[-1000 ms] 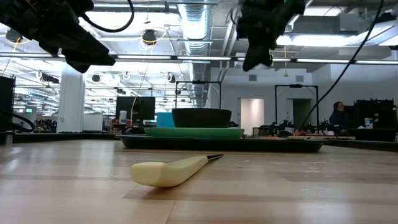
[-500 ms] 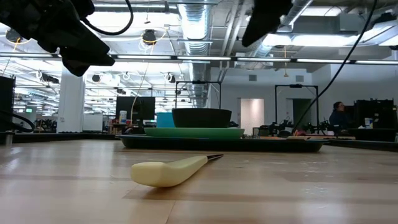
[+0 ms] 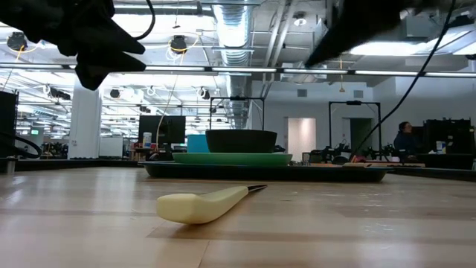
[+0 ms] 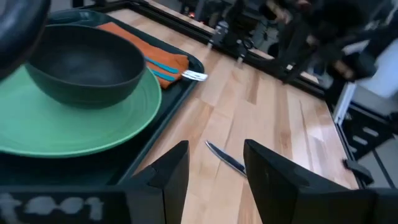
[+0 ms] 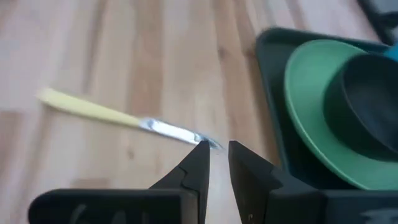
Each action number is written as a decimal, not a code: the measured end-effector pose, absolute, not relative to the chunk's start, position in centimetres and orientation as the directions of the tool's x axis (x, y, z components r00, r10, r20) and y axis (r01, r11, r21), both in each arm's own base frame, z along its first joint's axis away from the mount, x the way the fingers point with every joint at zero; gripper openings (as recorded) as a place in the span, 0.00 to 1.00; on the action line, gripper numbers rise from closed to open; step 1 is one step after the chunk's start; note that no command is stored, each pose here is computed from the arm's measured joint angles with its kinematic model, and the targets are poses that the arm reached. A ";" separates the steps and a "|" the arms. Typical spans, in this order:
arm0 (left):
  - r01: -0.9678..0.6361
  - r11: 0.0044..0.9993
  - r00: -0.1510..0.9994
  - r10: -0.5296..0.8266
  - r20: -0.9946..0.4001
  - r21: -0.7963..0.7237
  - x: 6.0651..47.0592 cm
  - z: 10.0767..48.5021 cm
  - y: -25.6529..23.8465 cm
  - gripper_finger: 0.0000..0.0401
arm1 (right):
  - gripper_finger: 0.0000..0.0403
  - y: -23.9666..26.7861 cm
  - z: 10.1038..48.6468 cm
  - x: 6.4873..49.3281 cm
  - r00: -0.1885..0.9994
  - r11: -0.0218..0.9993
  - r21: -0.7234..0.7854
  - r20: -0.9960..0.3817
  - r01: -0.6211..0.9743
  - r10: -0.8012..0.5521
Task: Set up tray
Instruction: Put the yellow table knife beside the blue fork on the brown table napkin on the black serving tray
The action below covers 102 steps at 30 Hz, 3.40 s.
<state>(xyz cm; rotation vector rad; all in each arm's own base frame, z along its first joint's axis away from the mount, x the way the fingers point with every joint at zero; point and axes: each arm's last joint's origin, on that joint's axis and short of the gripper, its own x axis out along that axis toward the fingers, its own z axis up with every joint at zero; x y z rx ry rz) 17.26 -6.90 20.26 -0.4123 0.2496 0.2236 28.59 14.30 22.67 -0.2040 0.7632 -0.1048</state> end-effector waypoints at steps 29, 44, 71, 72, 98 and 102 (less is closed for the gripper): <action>-0.358 0.837 0.934 0.317 -0.166 -0.414 27.7 14.4 -12.3 0.35 | 0.14 18.9 21.7 20.8 0.848 0.966 -0.246 -0.526 -0.084 -0.060; -0.544 0.816 0.798 0.431 -0.422 -0.195 34.3 16.8 -21.5 0.35 | 0.14 21.7 21.8 17.6 0.915 0.988 -0.052 -0.372 0.147 -0.156; -0.771 0.631 0.439 0.437 -0.785 -0.080 39.2 14.6 -23.0 0.35 | 0.14 22.4 20.3 16.8 0.916 0.951 -0.043 -0.257 0.307 -0.308; -0.770 0.633 0.440 0.433 -0.787 -0.082 39.4 14.6 -22.8 0.35 | 0.14 22.4 20.3 16.8 0.916 0.951 -0.038 -0.259 0.306 -0.305; -0.795 0.601 0.408 0.423 -0.809 -0.086 40.1 12.1 -22.7 0.32 | 0.14 22.7 20.2 16.8 0.918 0.964 0.013 -0.311 0.264 -0.247; -0.798 0.597 0.403 0.426 -0.810 -0.083 40.0 12.0 -22.6 0.31 | 0.14 22.7 20.2 16.8 0.917 0.966 0.014 -0.318 0.259 -0.242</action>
